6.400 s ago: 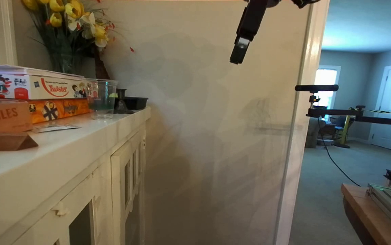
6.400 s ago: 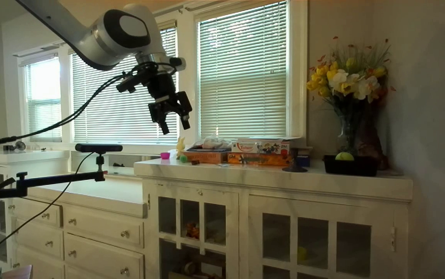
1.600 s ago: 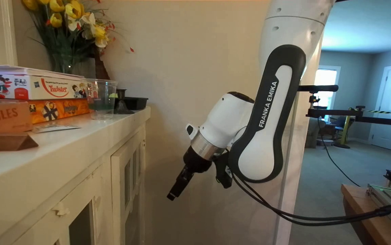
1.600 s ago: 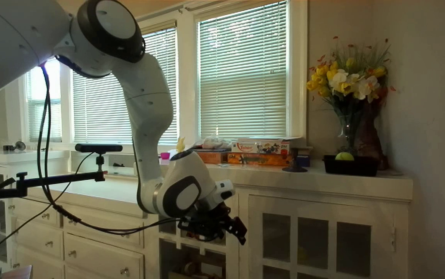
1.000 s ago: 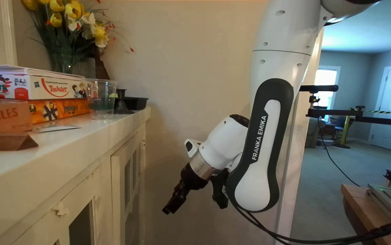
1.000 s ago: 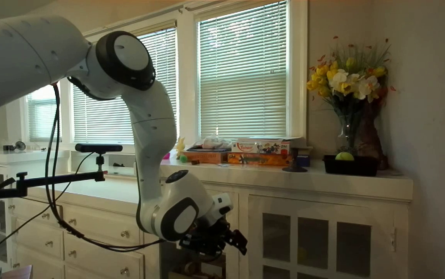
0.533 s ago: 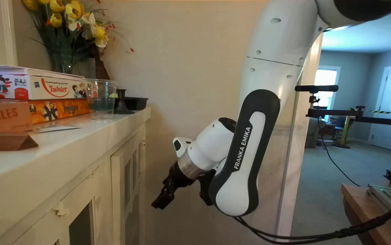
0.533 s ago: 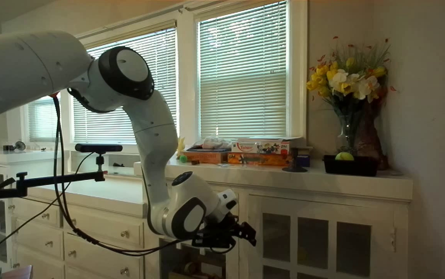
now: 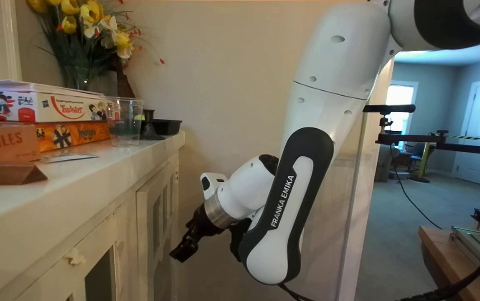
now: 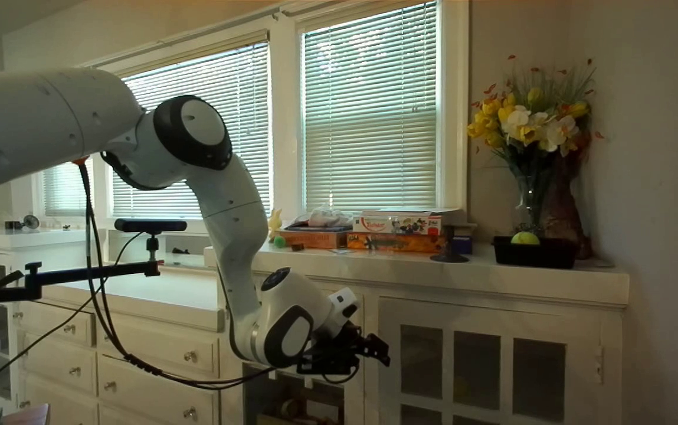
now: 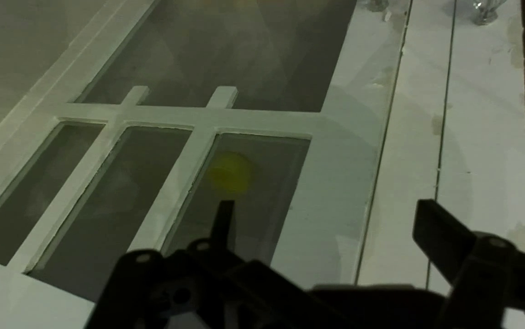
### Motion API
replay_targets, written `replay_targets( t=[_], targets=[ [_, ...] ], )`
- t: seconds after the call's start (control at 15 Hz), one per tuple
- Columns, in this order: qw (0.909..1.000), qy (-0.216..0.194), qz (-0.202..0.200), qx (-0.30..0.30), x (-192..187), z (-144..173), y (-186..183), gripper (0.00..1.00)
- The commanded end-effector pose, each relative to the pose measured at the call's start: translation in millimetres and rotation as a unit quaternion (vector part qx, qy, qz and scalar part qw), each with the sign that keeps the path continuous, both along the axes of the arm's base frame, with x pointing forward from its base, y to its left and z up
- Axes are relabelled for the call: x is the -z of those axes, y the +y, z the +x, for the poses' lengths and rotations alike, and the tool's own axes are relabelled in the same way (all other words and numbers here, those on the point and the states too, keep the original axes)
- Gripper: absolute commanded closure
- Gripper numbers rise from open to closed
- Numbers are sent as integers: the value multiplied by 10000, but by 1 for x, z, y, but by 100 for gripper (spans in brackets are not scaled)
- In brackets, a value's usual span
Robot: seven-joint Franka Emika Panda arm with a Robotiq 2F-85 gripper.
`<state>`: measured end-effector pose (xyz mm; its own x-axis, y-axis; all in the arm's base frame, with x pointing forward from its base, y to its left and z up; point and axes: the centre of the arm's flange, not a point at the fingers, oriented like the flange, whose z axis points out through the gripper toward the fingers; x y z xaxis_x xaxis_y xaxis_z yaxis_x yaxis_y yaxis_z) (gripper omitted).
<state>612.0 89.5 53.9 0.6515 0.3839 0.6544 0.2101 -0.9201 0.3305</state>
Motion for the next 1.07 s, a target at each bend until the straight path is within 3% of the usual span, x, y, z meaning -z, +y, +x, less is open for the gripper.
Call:
replay_targets(
  t=[0.0, 1.0],
  targets=[
    [10000, -12, 1, 0, 2, -1, 1, 0],
    [9987, -490, -65, 76, 27, 4, -3, 0]
  ],
)
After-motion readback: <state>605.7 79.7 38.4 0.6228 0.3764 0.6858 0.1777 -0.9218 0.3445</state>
